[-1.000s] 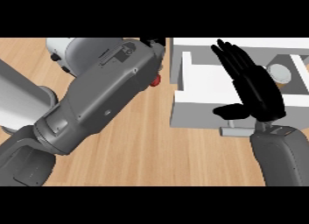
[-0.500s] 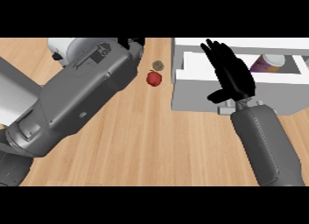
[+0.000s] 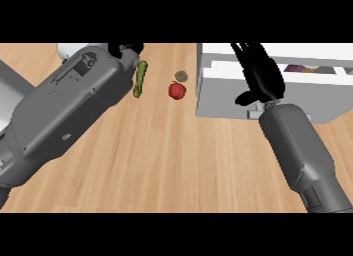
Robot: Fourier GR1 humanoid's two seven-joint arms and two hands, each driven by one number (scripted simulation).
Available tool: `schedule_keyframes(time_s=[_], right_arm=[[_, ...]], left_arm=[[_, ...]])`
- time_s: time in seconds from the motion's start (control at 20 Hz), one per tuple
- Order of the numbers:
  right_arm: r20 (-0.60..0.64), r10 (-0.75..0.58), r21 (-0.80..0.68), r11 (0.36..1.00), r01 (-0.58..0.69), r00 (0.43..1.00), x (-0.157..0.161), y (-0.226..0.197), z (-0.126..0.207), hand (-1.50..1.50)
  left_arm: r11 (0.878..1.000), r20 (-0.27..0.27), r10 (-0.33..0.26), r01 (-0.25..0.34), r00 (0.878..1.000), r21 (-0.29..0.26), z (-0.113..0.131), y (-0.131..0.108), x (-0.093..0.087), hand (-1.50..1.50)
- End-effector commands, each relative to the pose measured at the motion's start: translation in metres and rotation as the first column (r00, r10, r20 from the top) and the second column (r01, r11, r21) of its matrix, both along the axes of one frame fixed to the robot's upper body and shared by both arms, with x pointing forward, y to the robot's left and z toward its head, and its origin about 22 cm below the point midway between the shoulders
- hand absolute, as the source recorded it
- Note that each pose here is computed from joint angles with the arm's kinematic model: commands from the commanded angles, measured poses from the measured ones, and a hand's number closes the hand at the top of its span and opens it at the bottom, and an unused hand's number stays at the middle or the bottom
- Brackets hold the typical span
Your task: Pick up the can, place it into the drawer and close the drawer
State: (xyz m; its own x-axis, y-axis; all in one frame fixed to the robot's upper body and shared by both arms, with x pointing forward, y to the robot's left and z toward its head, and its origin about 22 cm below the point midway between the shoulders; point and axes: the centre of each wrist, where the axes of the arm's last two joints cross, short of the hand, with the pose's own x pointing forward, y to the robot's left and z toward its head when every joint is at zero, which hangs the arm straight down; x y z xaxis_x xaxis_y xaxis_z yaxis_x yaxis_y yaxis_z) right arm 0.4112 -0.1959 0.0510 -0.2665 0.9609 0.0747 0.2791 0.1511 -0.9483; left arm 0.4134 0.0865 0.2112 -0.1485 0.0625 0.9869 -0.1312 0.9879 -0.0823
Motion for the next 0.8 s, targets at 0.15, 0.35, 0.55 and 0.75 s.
schedule_keyframes(time_s=[0.15,0.35,0.55,0.75], right_arm=[[0.031,-0.053,0.022,0.998,0.052,0.998,0.011,-0.003,-0.019,-1.5],[0.071,-0.078,0.007,0.997,0.078,0.994,0.024,-0.015,-0.005,-1.5],[0.114,-0.104,0.021,0.995,0.102,0.988,0.034,-0.009,0.007,-1.5],[0.13,-0.085,0.011,0.996,0.084,0.988,0.044,0.007,0.026,-1.5]], left_arm=[[1.0,-0.006,0.018,-0.018,1.0,-0.017,-0.001,0.023,-0.005,-1.5],[1.0,-0.008,0.011,-0.011,1.0,-0.013,-0.004,0.018,-0.007,-1.5],[1.0,0.006,0.008,-0.008,1.0,0.01,-0.002,0.027,-0.009,-1.5],[1.0,0.018,0.012,-0.012,1.0,0.017,0.014,0.029,-0.01,-1.5]])
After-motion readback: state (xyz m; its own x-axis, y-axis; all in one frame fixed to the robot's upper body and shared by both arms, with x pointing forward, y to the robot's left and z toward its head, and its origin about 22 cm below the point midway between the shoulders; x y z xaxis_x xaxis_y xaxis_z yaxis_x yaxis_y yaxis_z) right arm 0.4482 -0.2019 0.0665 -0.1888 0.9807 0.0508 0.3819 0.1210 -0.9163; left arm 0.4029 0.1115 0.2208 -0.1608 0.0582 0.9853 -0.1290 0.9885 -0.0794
